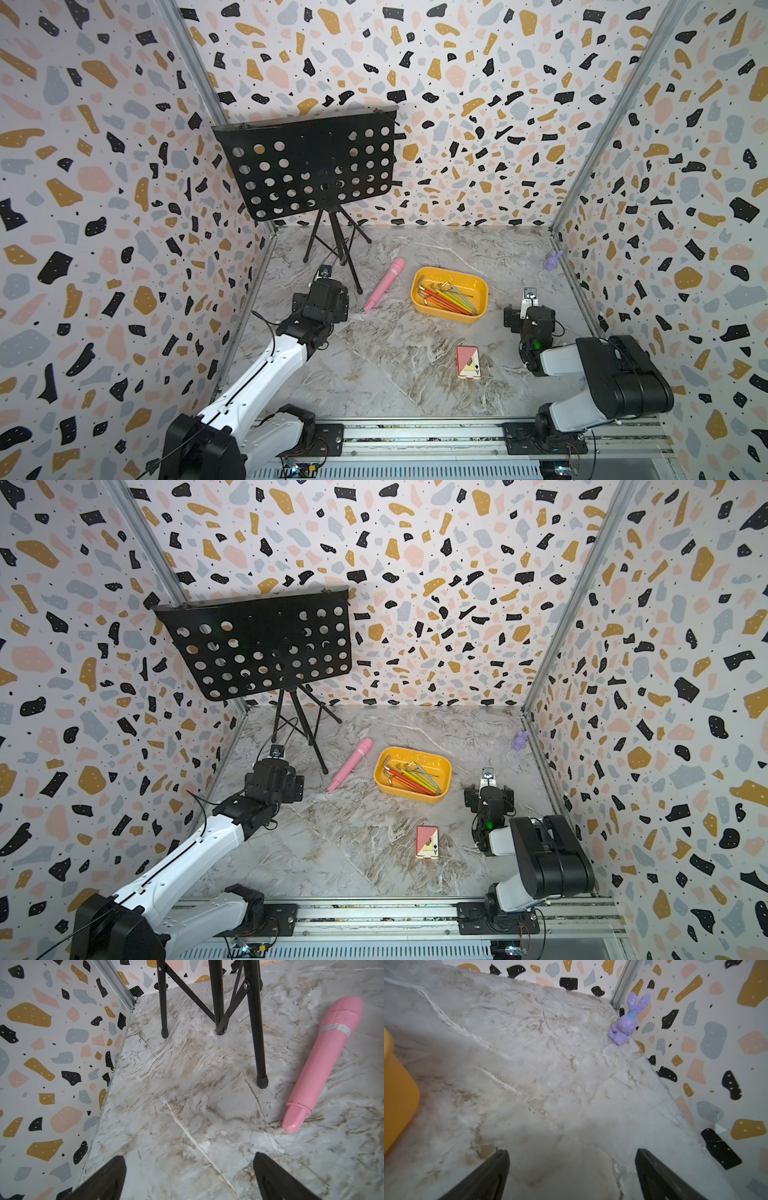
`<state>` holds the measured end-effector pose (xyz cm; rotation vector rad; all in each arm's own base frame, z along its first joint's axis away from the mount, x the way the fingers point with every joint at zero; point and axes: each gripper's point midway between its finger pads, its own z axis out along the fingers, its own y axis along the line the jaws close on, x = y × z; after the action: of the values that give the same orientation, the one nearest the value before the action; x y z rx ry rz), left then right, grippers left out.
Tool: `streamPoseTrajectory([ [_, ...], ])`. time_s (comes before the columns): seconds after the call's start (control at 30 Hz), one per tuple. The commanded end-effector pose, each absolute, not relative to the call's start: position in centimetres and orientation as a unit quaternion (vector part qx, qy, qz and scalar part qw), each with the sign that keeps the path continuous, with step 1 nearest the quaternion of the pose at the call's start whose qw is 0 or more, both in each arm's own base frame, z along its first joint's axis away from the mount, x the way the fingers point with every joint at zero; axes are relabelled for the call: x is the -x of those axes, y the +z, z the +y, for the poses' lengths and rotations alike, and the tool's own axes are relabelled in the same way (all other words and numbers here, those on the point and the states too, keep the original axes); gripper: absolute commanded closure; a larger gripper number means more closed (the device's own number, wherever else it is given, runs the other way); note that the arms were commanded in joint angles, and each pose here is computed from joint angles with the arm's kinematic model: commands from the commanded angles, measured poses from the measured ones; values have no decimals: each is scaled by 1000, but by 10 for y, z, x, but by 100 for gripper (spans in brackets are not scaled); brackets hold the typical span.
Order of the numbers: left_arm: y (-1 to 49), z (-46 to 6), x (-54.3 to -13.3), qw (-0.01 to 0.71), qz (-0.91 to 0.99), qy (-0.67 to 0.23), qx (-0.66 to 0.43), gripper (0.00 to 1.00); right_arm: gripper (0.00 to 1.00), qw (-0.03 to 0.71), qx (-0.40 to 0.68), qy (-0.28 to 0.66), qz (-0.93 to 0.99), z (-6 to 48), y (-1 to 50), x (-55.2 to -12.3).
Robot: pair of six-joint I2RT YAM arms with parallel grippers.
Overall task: Put the hex key on the desktop into the storage box
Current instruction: Reset both arms
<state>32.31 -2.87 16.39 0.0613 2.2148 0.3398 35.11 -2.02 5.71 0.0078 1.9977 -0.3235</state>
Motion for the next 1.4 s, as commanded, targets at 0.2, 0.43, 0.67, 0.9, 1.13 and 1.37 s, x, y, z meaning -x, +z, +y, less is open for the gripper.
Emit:
streamPoseTrajectory([
  [0.2, 154, -18, -356, 541, 820, 185, -21, 0, 0, 578, -25, -127, 806, -20, 92, -374],
  [0.43, 126, -18, -361, 562, 805, 189, -11, 0, 0, 574, -29, -128, 808, -21, 91, -373],
  [0.67, 120, -15, -360, 577, 794, 191, -4, 0, 0, 577, -27, -128, 806, -21, 92, -373],
  [0.9, 120, -19, -357, 586, 790, 181, -15, 0, 0, 577, -29, -129, 806, -21, 92, -373],
  [1.13, 118, -17, -355, 597, 788, 150, -13, 0, 0, 576, -28, -128, 807, -21, 91, -373],
  [1.37, 101, 15, -367, 574, 810, 111, 54, 0, 0, 568, -25, -129, 813, -20, 90, -377],
])
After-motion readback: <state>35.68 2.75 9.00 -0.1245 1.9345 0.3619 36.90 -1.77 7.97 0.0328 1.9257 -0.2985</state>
